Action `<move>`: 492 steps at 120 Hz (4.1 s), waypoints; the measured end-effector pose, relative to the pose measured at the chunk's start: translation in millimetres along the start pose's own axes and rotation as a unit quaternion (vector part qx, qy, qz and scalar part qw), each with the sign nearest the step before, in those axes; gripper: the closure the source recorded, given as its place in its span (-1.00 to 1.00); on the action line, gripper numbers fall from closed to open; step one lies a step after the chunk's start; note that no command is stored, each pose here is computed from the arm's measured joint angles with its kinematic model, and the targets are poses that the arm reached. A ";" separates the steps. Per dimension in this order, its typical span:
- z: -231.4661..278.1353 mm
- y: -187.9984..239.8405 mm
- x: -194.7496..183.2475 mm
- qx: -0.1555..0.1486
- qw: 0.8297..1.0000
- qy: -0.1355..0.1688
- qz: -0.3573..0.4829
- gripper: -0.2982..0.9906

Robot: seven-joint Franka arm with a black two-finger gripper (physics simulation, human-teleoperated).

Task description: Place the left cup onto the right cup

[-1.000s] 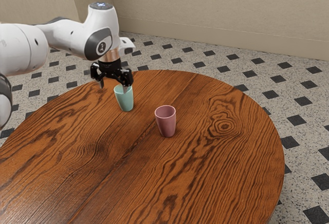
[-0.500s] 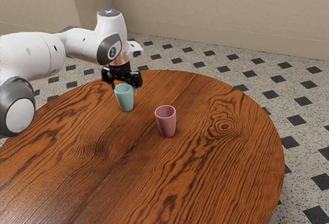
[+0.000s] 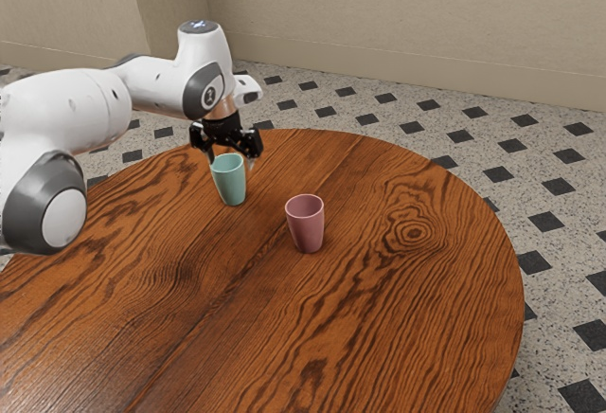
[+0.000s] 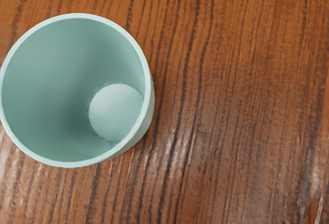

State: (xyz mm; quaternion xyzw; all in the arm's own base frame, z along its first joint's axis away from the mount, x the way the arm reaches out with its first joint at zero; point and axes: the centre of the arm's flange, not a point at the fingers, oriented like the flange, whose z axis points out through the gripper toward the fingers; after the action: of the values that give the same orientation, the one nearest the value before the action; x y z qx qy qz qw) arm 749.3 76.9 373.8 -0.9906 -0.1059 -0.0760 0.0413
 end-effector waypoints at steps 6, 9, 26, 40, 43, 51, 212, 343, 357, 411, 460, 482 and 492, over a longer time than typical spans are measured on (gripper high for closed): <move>2.5 -0.2 2.9 -0.001 1.000 0.002 0.002 -0.54; 4.1 -1.9 4.3 -0.001 1.000 0.002 0.002 -0.54; 10.5 0.3 11.3 -0.012 1.000 0.006 0.008 -0.54; 13.5 1.2 14.0 -0.015 1.000 0.008 0.012 -0.54; 14.1 1.5 14.6 -0.015 1.000 0.008 0.013 -0.54; 14.6 2.8 17.5 -0.015 1.000 0.013 0.017 -0.54; 62.1 -8.0 27.6 -0.026 0.999 0.029 0.024 -0.54; 71.1 -19.1 26.8 -0.040 0.999 0.028 0.006 0.61; 70.6 -20.9 26.6 -0.038 0.999 0.026 0.005 0.65; 10.6 -23.9 26.0 -0.039 0.999 0.036 0.002 0.68; -82.5 26.6 -4.5 -0.043 0.999 0.026 0.017 0.68; -112.2 58.4 -18.6 -0.030 0.999 0.023 0.024 0.68; -120.7 69.7 -24.2 -0.024 0.999 0.019 0.023 0.68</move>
State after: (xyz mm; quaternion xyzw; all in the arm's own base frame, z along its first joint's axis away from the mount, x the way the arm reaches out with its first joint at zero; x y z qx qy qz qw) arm 723.9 -7.7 484.3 -0.9918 -0.0808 -0.0961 0.0216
